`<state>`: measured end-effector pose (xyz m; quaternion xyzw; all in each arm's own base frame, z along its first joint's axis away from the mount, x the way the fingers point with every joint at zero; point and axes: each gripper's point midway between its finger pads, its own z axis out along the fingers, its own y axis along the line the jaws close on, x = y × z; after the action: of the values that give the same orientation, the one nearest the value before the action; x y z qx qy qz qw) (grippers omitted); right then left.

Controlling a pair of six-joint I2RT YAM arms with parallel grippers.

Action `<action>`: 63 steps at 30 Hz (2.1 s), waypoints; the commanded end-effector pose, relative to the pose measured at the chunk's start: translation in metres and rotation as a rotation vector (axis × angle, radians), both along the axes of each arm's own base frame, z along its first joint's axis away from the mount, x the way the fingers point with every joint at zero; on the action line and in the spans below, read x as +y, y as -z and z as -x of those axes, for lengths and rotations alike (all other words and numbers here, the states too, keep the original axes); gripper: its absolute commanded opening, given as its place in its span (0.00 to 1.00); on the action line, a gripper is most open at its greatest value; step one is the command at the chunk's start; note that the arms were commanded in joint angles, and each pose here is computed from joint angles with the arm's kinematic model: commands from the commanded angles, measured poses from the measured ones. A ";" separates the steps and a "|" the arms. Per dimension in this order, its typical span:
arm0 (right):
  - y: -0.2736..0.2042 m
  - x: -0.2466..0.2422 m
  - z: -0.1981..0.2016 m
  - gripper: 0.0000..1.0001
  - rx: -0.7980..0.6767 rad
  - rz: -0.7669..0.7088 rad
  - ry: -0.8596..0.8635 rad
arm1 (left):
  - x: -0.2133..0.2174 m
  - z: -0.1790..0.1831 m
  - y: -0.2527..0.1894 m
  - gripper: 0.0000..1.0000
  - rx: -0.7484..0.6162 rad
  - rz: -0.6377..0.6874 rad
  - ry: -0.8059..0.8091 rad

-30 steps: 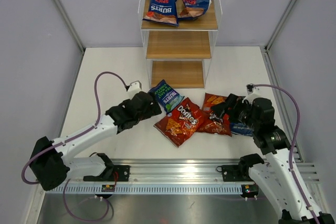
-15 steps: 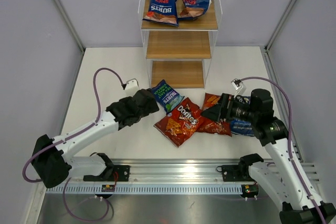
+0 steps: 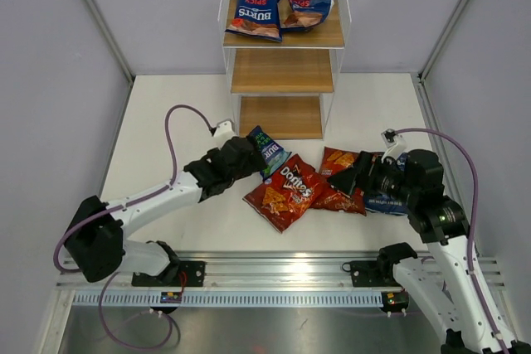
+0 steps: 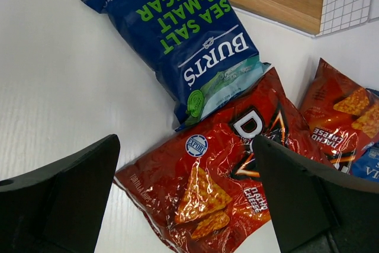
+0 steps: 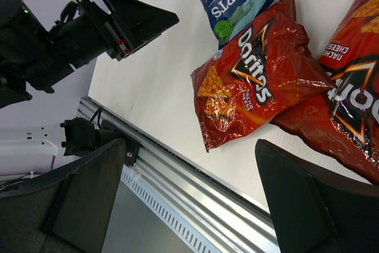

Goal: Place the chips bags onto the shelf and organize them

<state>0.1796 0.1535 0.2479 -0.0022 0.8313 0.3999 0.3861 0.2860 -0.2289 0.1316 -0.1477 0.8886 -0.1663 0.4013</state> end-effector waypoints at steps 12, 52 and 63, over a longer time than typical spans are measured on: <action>-0.032 -0.015 0.025 0.99 -0.055 0.045 0.028 | -0.035 -0.031 0.031 0.99 -0.097 0.107 0.036; -0.038 -0.012 0.048 0.99 -0.151 0.046 -0.060 | 0.004 -0.043 0.098 0.02 -0.090 -0.044 -0.153; -0.033 -0.012 0.032 1.00 -0.135 0.000 0.012 | 0.003 -0.020 0.031 0.00 -0.194 -0.069 0.039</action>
<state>0.1365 0.1417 0.2733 -0.0408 0.8157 0.3937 0.4219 0.3089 -0.2237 0.0706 -0.1433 0.8665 -0.1465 0.4552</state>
